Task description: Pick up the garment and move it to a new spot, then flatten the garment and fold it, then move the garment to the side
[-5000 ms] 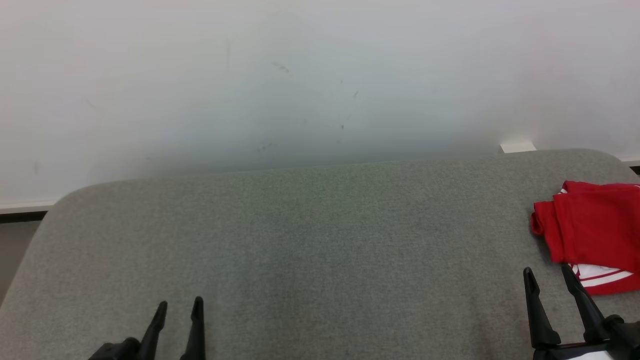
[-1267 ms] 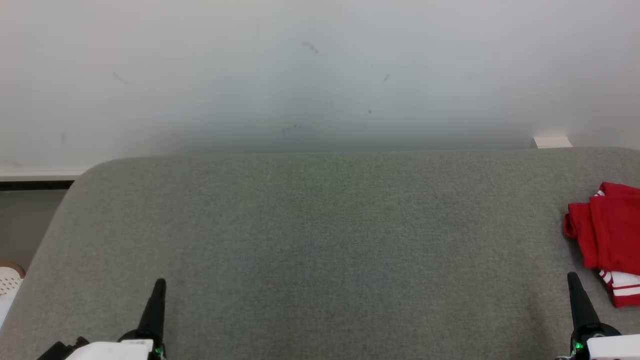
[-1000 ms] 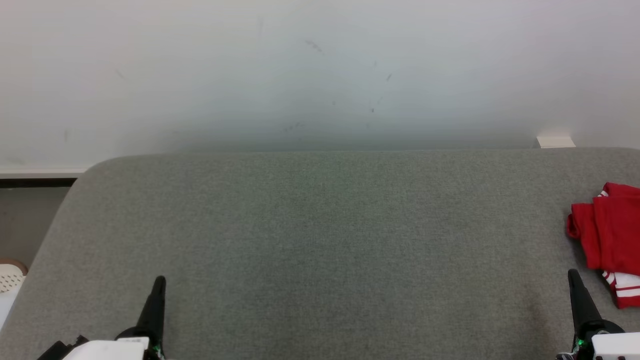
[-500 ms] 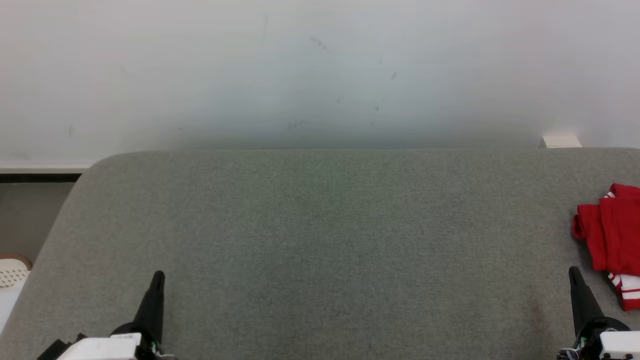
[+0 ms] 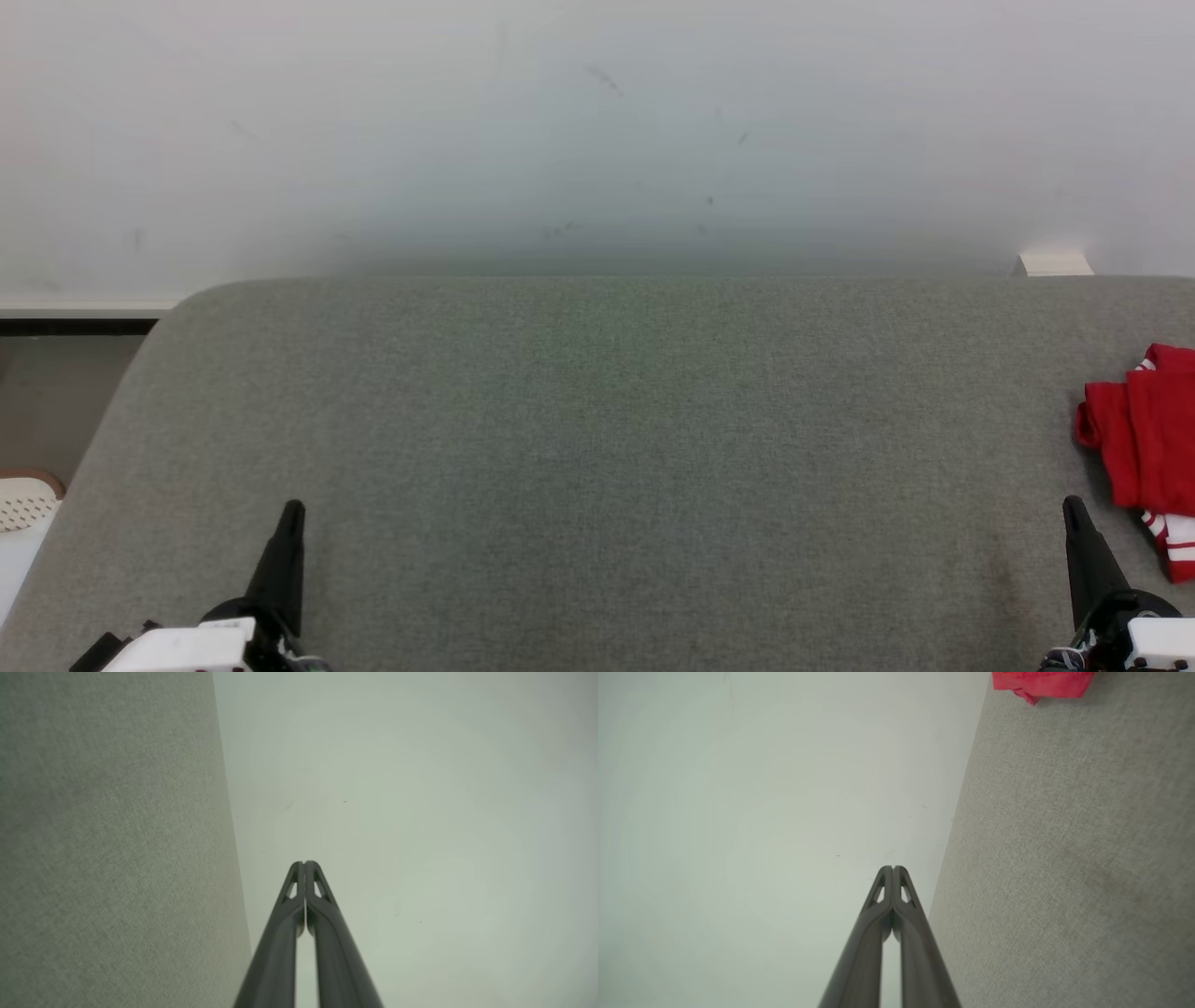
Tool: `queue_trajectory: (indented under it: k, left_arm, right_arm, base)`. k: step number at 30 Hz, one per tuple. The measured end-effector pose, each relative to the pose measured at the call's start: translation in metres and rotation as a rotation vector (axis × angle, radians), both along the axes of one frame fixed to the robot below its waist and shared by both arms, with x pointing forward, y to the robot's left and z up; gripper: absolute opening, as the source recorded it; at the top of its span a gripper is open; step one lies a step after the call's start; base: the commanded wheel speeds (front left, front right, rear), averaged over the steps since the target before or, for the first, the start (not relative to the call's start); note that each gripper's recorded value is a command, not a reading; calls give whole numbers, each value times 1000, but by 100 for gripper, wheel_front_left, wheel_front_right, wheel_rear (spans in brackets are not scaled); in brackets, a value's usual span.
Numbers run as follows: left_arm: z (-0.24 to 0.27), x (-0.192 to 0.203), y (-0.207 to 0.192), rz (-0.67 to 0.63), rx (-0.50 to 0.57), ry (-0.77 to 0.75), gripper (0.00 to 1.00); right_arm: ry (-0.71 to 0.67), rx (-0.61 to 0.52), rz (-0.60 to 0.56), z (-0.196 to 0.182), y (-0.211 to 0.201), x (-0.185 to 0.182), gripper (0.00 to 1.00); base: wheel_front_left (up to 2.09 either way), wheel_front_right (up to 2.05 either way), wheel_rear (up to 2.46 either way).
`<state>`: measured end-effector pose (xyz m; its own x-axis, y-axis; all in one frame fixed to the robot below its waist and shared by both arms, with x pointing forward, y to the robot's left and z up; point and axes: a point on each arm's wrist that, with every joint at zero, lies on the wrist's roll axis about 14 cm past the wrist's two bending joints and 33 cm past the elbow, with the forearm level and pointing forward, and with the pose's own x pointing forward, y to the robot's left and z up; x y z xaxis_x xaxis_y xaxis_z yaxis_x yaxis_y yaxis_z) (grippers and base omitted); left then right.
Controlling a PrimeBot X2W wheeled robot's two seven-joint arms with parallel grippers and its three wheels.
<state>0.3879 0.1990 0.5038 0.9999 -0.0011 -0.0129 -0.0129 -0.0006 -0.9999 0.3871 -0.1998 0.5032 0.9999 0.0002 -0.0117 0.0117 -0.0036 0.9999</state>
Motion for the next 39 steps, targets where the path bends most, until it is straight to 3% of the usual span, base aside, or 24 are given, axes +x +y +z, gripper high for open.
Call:
queue_trajectory:
  k: [39]
  left_arm:
    - [0, 0, 0, 0, 0, 0, 0]
  right_arm:
    - [-1, 1, 0, 0, 0, 0, 0]
  base:
    - [0, 0, 0]
